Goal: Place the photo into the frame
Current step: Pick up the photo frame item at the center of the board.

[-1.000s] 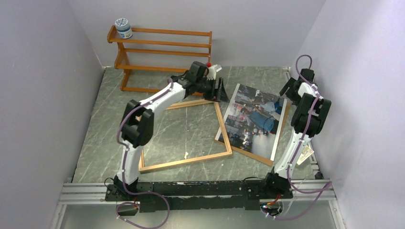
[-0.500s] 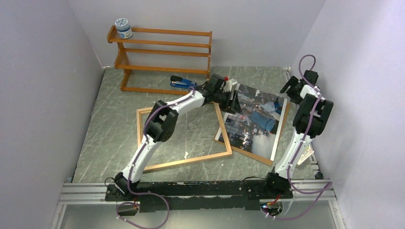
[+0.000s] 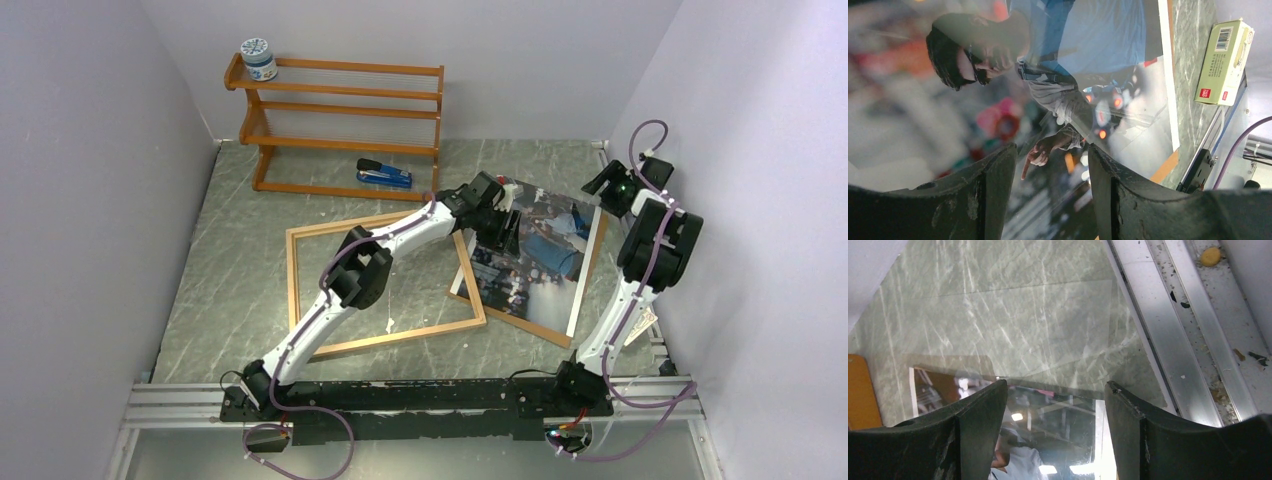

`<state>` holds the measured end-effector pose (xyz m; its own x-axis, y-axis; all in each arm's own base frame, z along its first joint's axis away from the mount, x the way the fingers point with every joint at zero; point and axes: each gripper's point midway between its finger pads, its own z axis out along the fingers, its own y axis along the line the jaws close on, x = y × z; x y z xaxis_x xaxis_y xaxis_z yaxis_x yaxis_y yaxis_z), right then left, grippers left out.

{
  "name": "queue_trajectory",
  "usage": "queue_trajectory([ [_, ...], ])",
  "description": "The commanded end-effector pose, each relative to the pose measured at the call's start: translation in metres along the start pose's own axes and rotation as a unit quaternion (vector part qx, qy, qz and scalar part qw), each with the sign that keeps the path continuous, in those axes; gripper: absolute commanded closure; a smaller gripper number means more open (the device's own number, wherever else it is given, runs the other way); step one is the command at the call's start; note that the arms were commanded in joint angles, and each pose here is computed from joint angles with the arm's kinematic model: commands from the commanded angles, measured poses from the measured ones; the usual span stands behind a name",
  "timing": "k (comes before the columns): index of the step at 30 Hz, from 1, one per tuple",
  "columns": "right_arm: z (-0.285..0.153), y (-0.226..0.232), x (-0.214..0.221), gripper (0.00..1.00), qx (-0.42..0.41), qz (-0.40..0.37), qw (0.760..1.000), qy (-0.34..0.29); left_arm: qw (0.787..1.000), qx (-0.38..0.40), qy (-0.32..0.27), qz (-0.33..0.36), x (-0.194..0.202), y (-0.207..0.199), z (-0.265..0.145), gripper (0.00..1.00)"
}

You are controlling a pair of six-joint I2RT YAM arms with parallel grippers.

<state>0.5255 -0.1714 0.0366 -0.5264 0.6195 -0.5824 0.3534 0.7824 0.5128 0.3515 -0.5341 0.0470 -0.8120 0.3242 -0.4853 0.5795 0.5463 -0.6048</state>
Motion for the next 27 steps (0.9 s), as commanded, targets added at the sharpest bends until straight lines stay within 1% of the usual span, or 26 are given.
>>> queue_trajectory([
  [1,-0.009,0.000,0.011,0.25,-0.035,0.026,0.999,0.013,0.996,-0.061,0.066,-0.024,0.039,0.041,0.010,0.39],
  [5,-0.018,0.020,0.010,0.25,-0.090,0.013,0.996,0.012,0.992,-0.073,0.095,-0.042,0.055,0.049,0.013,0.41],
  [9,-0.026,0.039,0.009,0.25,-0.143,0.015,0.990,0.007,0.990,-0.077,0.105,-0.054,0.062,0.052,0.014,0.41],
  [12,-0.029,0.047,0.010,0.25,-0.168,0.017,0.986,0.009,0.989,-0.080,0.109,-0.061,0.065,0.054,0.015,0.42],
  [17,-0.033,0.051,0.009,0.25,-0.176,0.022,0.984,0.007,0.988,-0.083,0.110,-0.065,0.066,0.055,0.015,0.42],
  [22,-0.031,0.046,0.010,0.20,-0.151,0.029,0.988,0.008,0.988,-0.089,0.110,-0.065,0.067,0.058,0.016,0.41],
  [27,-0.037,0.056,0.015,0.21,-0.177,0.031,0.984,0.010,0.987,-0.094,0.109,-0.066,0.065,0.062,0.015,0.40],
])
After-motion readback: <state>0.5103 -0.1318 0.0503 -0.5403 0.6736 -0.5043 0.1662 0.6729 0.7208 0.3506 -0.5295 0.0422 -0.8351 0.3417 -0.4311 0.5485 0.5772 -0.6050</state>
